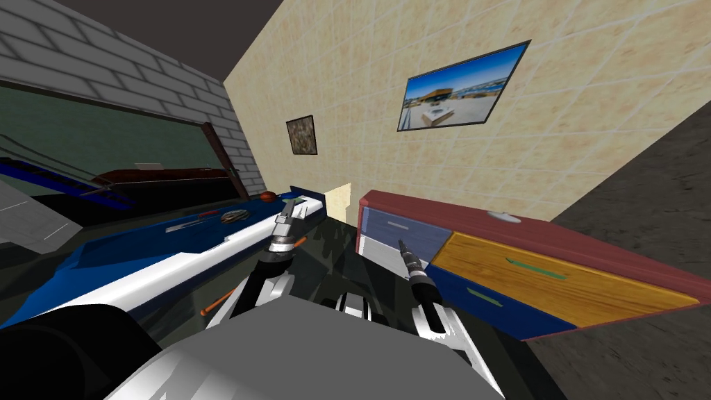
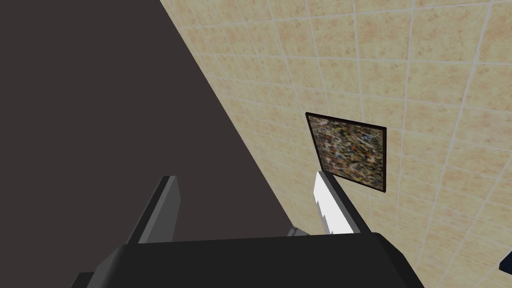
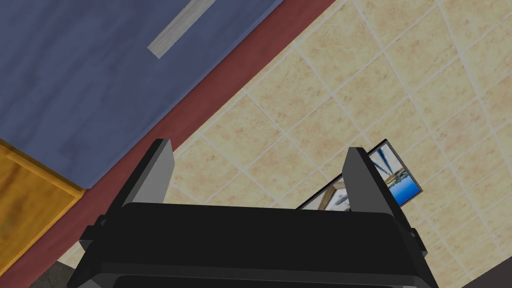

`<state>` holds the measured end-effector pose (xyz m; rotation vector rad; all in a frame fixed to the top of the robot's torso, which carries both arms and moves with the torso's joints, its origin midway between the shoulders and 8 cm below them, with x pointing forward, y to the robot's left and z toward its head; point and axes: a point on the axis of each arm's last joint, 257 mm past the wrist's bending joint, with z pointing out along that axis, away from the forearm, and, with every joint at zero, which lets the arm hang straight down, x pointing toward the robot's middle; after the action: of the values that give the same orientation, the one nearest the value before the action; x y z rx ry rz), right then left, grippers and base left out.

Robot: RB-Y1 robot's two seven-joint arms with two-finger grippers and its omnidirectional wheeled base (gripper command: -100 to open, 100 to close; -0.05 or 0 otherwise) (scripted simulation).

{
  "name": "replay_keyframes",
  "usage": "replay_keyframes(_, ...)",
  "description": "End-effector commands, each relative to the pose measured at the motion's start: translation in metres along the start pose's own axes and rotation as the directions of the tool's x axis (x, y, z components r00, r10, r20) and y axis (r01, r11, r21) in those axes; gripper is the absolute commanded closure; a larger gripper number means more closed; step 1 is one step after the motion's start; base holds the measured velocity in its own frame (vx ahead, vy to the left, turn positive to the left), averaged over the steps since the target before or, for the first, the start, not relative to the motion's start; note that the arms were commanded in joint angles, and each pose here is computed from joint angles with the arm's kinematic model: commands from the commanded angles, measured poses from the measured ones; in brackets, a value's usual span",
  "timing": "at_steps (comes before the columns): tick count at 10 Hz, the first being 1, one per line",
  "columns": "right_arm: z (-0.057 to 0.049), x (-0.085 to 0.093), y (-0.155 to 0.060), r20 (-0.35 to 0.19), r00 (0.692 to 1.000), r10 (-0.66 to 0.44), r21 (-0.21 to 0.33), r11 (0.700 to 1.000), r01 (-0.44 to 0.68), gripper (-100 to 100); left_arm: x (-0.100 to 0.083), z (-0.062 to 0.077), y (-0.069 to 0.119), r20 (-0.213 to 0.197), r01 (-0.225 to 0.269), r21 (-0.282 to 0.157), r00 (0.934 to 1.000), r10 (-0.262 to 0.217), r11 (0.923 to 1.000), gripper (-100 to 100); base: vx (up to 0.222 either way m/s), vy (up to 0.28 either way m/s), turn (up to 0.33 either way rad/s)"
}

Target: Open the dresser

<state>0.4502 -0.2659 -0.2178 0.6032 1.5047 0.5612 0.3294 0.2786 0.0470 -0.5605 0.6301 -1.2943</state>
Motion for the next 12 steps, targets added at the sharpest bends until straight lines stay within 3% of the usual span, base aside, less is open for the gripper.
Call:
replay_keyframes(1, 0.002, 0.01, -0.015, -0.027, 0.994, -0.11, 0.045, 0.993, 0.111, -100, 0.0, 0.0, 0.0, 0.0, 0.0, 0.0, 1.0, 0.0, 1.0, 0, 0.055, 0.011, 0.029)
replay_keyframes(2, 0.004, 0.021, -0.026, -0.055, 0.985, -0.165, 0.078, 0.982, 0.169, -100, 0.0, 0.0, 0.0, 0.0, 0.0, 0.0, 1.0, 0.0, 1.0, 0, 0.073, 0.015, 0.053)
replay_keyframes(5, 0.005, 0.028, -0.041, -0.083, 0.956, -0.281, 0.115, 0.95, 0.29, -100, 0.0, 0.0, 0.0, 0.0, 0.0, 0.0, 1.0, 0.0, 1.0, 0, 0.058, 0.014, 0.041)
replay_keyframes(6, 0.006, 0.037, -0.054, -0.117, 0.935, -0.334, 0.148, 0.925, 0.349, -100, 0.0, 0.0, 0.0, 0.0, 0.0, 0.0, 1.0, 0.0, 1.0, 0, 0.061, 0.016, 0.047)
replay_keyframes(8, 0.006, 0.035, -0.054, -0.114, 0.923, -0.368, 0.145, 0.913, 0.382, -100, 0.0, 0.0, 0.0, 0.0, 0.0, 0.0, 1.0, 0.0, 1.0, 0, 0.045, 0.01, 0.013)
replay_keyframes(9, 0.006, 0.043, -0.068, -0.149, 0.892, -0.427, 0.173, 0.877, 0.449, -100, 0.0, 0.0, 0.0, 0.0, 0.0, 0.0, 1.0, 0.0, 1.0, 0, 0.054, -0.001, 0.052)
replay_keyframes(10, 0.006, 0.042, -0.067, -0.146, 0.881, -0.449, 0.171, 0.866, 0.47, -100, 0.0, 0.0, 0.0, 0.0, 0.0, 0.0, 1.0, 0.0, 1.0, 0, 0.053, 0.004, 0.045)
replay_keyframes(11, 0.005, 0.049, -0.081, -0.183, 0.848, -0.497, 0.196, 0.827, 0.527, -100, 0.0, 0.0, 0.0, 0.0, 0.0, 0.0, 1.0, 0.0, 1.0, 0, 0.066, 0.017, 0.061)
replay_keyframes(12, 0.006, 0.047, -0.08, -0.18, 0.834, -0.522, 0.194, 0.812, 0.55, -100, 0.0, 0.0, 0.0, 0.0, 0.0, 0.0, 1.0, 0.0, 1.0, 0, 0.064, 0.015, 0.024)
